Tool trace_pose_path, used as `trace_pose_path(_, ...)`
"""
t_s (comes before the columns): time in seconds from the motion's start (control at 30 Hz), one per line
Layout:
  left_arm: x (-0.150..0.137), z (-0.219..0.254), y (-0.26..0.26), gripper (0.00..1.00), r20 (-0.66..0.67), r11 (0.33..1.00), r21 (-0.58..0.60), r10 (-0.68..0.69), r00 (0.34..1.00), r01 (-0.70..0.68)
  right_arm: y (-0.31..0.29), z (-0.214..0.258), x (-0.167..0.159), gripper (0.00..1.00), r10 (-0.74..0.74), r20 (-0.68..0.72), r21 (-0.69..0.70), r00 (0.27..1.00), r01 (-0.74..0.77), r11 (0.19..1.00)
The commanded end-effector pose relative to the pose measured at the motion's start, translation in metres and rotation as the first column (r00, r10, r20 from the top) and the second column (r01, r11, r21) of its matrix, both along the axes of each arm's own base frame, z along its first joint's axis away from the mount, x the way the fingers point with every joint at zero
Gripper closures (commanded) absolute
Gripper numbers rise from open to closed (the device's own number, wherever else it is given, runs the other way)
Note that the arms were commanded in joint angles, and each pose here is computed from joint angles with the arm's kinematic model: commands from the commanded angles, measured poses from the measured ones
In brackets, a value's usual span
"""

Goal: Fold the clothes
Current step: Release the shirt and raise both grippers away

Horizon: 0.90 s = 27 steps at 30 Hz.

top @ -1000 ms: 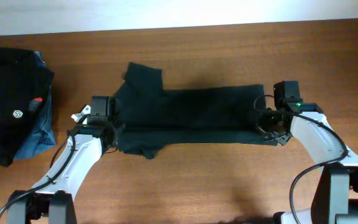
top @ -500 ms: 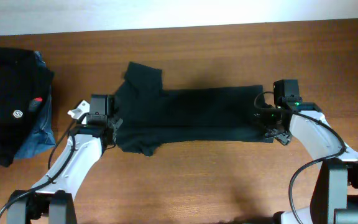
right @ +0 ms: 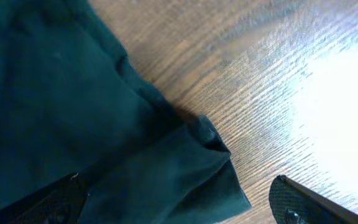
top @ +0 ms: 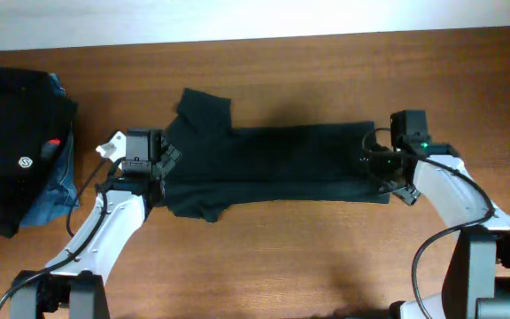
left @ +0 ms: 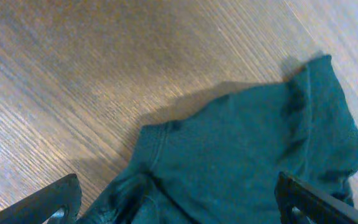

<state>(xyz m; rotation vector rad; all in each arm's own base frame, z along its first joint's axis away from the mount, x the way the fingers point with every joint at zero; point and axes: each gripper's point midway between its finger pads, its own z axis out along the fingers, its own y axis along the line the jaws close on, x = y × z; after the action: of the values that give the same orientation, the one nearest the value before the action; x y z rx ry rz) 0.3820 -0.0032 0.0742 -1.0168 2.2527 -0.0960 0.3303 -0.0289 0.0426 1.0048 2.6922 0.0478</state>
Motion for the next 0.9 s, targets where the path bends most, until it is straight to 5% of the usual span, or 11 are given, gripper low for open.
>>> trace_pose_path(0.0, 0.013, 0.015, -0.006, 0.01, -0.006, 0.993, 0.041, -0.109, 0.994, 0.11, -0.006, 0.029, 0.023, 0.02, 0.063, 0.052, -0.045, 0.997, -0.06, 0.997)
trace_pose_path(0.2, 0.017, 0.048, -0.009, 0.01, -0.064, 0.982, 0.065, -0.171, 0.983, 0.175, -0.001, 0.086, 0.047, 0.02, 0.17, 0.104, -0.053, 0.98, -0.165, 0.985)
trace_pose_path(0.53, 0.028, 0.082, -0.032, 0.01, -0.066, 0.916, 0.076, -0.39, 0.918, 0.395, 0.02, 0.109, 0.06, 0.01, 0.303, 0.177, -0.002, 0.936, -0.307, 0.952)
trace_pose_path(0.87, 0.072, 0.134, -0.056, 0.01, -0.018, 0.785, 0.165, -0.602, 0.798, 0.597, 0.028, 0.156, 0.097, 0.01, 0.536, 0.301, -0.18, 0.788, -0.505, 0.844)
